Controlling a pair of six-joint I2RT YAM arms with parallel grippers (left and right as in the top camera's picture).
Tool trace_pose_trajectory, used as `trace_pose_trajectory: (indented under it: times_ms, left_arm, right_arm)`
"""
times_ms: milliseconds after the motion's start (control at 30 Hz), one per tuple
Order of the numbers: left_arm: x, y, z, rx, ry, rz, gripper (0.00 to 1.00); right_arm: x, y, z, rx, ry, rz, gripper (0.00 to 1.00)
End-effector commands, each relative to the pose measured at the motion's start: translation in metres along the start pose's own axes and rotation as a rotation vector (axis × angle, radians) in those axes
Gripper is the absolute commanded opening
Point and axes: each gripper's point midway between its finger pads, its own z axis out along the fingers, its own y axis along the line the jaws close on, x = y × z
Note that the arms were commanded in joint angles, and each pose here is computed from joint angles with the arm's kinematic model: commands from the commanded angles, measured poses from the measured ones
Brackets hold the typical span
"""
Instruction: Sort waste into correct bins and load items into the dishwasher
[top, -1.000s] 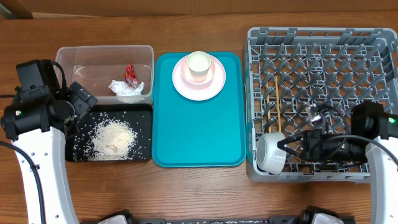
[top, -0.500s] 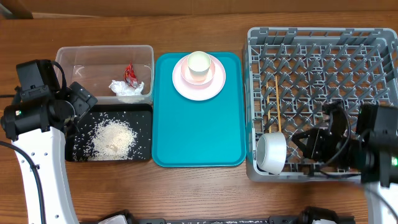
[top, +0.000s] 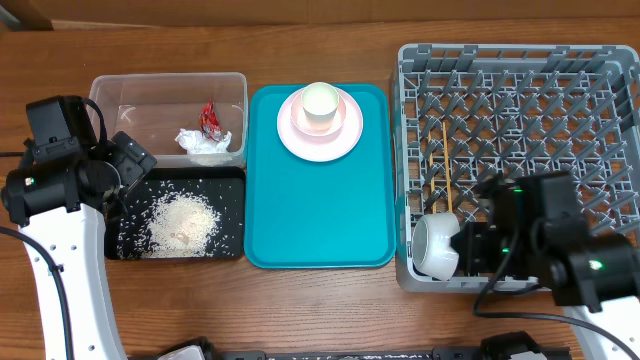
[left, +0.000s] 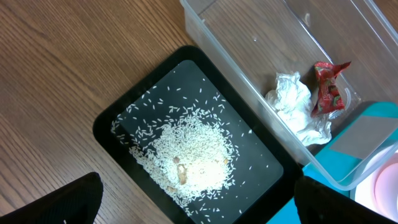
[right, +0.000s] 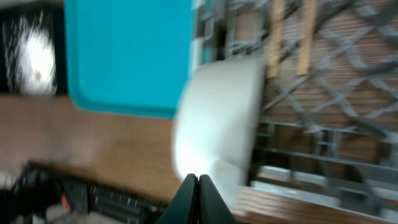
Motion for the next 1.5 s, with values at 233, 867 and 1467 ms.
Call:
trace_pose_trajectory:
  times_ms: [233,867,1467]
  left_arm:
    - [-0.004,-0.002,-0.001,0.007,-0.005,-0.016,1.00]
    - [-0.004,-0.002,-0.001,0.007,-0.005,-0.015,1.00]
    - [-0.004,-0.002,-0.001,0.006,-0.005,-0.015,1.00]
  right_arm:
    - [0.011,0.001,0.039,0.190,0.165,0.039,0.08]
    - [-0.009,-0.044,0.030,0.521,0.090,0.214,0.17]
    - [0.012,-0.046,0.001,0.589,0.149,0.355,0.60]
